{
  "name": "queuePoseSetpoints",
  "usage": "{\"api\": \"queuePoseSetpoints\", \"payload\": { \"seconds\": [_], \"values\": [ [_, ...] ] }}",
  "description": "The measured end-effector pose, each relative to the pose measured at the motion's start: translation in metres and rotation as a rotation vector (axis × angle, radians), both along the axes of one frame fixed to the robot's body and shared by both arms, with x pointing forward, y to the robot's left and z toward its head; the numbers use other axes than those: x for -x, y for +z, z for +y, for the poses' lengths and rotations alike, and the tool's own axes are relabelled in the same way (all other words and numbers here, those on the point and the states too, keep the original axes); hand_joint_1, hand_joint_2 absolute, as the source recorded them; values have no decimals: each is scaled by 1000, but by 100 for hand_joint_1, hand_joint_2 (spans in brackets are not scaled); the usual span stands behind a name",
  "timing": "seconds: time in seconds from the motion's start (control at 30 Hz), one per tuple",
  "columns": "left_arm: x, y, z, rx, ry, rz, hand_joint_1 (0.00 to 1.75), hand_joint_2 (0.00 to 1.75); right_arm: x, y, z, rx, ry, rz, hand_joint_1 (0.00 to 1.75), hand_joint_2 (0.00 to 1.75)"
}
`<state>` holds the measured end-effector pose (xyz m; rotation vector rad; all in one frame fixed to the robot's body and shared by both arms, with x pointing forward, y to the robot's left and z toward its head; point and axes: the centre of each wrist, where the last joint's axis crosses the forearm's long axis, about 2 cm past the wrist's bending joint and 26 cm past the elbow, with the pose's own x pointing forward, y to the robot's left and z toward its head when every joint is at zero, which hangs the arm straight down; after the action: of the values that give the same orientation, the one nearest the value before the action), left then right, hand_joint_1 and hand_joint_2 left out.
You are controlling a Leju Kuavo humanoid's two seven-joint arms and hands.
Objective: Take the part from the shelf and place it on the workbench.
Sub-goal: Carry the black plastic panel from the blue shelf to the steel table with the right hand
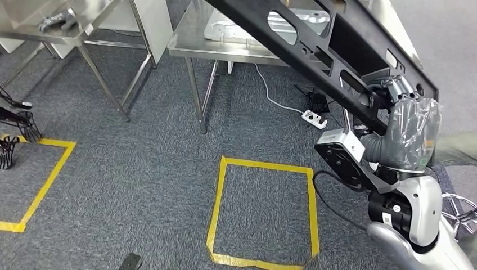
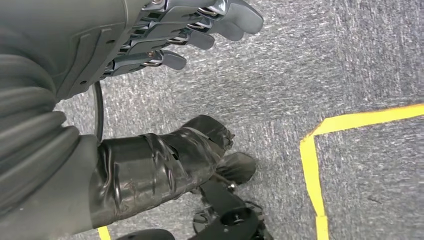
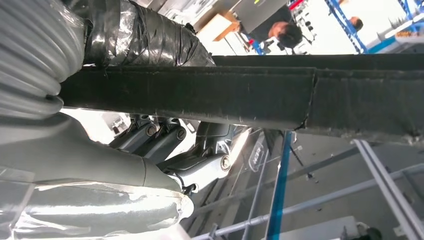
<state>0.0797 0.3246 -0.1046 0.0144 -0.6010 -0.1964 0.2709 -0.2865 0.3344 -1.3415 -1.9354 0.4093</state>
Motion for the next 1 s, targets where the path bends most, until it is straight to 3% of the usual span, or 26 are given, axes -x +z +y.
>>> {"api": "queuePoseSetpoints", "payload": {
  "seconds": [1.0],
  "values": [
    [1, 0, -3, 1, -1, 2, 0, 175, 1, -7, -13, 13, -40, 70, 175, 175]
  ]
}}
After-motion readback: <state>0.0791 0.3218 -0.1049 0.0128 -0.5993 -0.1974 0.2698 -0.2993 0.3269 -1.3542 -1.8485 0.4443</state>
